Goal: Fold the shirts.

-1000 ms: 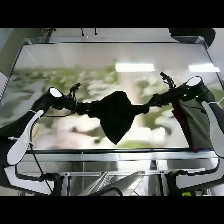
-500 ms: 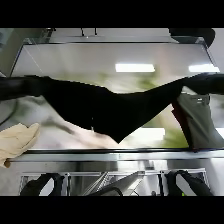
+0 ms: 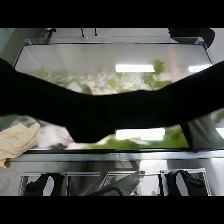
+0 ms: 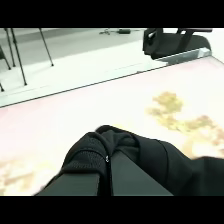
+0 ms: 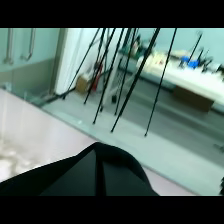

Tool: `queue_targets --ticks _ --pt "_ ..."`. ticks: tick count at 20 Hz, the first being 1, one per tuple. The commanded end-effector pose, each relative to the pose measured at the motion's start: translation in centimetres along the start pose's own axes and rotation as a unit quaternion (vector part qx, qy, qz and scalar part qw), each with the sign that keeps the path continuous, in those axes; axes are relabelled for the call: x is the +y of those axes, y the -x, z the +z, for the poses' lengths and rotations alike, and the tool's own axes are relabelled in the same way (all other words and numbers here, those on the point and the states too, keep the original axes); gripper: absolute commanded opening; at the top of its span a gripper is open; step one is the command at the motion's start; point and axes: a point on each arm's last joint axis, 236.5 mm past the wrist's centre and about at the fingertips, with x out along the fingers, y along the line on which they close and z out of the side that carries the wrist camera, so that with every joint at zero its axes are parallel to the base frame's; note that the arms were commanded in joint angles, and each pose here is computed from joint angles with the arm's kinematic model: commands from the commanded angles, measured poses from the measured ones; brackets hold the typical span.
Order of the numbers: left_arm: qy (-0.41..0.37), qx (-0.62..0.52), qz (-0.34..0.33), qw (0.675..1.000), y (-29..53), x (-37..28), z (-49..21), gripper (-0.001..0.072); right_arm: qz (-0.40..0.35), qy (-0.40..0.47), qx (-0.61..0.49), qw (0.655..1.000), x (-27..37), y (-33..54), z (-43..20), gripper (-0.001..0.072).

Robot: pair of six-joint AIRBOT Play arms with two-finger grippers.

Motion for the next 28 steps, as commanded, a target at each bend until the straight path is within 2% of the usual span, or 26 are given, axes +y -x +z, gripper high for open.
queue_targets --ticks 1,4,7,12,15,17,18,19,20,22,23,26,28 --pt "0.023 0.039 -0.008 0.999 -2.2 1.8 -1.0 0.0017 -0.002 0.003 0.002 1.000 -2.2 -1.9 0.0 0.0016" --pt "0.128 0.141 -0.071 0.979 -9.4 5.4 -7.7 0.0016 0.071 -0.084 0.080 0.991 -5.5 -8.6 -6.8 0.0017" --pt "0.233 0.237 -0.128 0.935 -16.8 8.0 -17.0 0.0017 0.148 -0.183 0.188 0.954 -7.5 -16.0 -17.7 0.0016" --pt "0.335 0.387 -0.179 0.840 -26.1 7.2 -35.5 0.0018 0.266 -0.358 0.372 0.814 -1.1 -25.1 -41.1 0.0017" --pt "0.374 0.442 -0.174 0.797 -29.2 6.9 -44.4 0.0018 0.270 -0.424 0.441 0.744 3.9 -27.5 -53.2 0.0017" --pt "0.392 0.458 -0.178 0.778 -30.7 7.8 -47.0 0.0021 0.264 -0.445 0.466 0.718 6.1 -28.1 -58.1 0.0017" --pt "0.393 0.459 -0.182 0.776 -31.3 8.6 -47.1 0.0075 0.255 -0.453 0.470 0.713 6.4 -28.4 -59.5 0.0018" --pt "0.391 0.455 -0.188 0.778 -31.9 9.5 -46.7 0.0515 0.245 -0.460 0.471 0.712 6.4 -28.7 -60.1 0.0019" --pt "0.393 0.451 -0.186 0.780 -32.3 10.5 -46.0 0.0692 0.236 -0.464 0.469 0.713 5.9 -28.9 -60.2 0.0070" --pt "0.385 0.452 -0.167 0.788 -32.1 13.3 -44.3 0.0696 0.224 -0.478 0.462 0.712 4.0 -28.7 -59.0 0.0480" --pt "0.379 0.460 -0.150 0.789 -31.5 14.8 -43.7 0.0696 0.221 -0.484 0.459 0.711 2.8 -28.2 -58.0 0.0512" --pt "0.361 0.510 -0.112 0.772 -28.0 18.1 -43.5 0.0695 0.214 -0.495 0.446 0.715 -2.0 -25.3 -54.7 0.0504" --pt "0.357 0.549 -0.094 0.750 -25.3 19.2 -44.3 0.0695 0.209 -0.518 0.451 0.696 -4.2 -22.3 -53.3 0.0502"
